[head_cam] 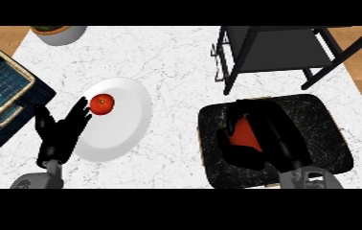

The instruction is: Pick the bell pepper from the tray and place it in the tiered shelf

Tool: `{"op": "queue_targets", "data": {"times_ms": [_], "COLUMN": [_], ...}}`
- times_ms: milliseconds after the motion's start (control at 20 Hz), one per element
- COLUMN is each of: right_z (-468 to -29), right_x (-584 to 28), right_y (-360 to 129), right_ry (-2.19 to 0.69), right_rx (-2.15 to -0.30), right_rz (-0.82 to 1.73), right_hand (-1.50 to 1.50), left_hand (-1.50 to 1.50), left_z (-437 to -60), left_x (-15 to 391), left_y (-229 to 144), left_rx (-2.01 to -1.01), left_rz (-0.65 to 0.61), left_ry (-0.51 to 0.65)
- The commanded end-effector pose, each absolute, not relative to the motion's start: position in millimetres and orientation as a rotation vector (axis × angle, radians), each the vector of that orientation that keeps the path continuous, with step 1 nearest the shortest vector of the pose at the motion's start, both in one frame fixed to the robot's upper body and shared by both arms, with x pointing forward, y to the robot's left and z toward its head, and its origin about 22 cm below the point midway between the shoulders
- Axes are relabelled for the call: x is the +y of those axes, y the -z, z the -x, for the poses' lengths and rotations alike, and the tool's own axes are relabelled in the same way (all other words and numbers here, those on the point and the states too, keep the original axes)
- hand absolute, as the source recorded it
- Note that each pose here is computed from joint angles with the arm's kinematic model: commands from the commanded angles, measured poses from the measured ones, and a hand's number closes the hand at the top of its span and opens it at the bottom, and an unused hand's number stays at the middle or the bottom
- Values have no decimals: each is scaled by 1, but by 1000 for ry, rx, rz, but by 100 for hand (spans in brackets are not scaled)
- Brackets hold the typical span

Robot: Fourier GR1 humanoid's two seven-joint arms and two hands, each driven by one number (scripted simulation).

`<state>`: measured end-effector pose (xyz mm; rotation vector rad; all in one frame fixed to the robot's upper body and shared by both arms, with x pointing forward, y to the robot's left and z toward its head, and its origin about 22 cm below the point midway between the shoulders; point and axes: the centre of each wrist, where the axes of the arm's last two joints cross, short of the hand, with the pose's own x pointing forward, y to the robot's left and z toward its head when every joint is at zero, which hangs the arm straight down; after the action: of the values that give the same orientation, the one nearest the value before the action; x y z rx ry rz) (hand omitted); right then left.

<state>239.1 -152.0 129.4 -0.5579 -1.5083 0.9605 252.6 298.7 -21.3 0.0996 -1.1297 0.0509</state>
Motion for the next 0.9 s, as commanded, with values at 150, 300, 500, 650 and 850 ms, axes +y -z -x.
{"op": "queue_targets", "data": {"times_ms": [150, 300, 500, 650, 850], "right_z": [-205, -213, -234, -240, -274], "right_x": [-181, -166, -199, -198, -223], "right_y": [-217, -264, -305, -324, -355], "right_ry": [-777, -730, -643, -611, -538], "right_rx": [-1641, -1649, -1677, -1663, -1658], "right_rz": [725, 754, 787, 795, 799], "right_hand": [150, 150, 150, 150, 150], "left_hand": [0, 0, 0, 0, 0], "left_z": [-231, -254, -242, -243, -245], "left_x": [301, 312, 292, 296, 287], "left_y": [38, 15, 29, 28, 20], "left_rx": [-1097, -1116, -1121, -1109, -1108], "left_rz": [-94, -109, -92, -88, -83], "left_ry": [-52, -41, -38, -51, -36]}}
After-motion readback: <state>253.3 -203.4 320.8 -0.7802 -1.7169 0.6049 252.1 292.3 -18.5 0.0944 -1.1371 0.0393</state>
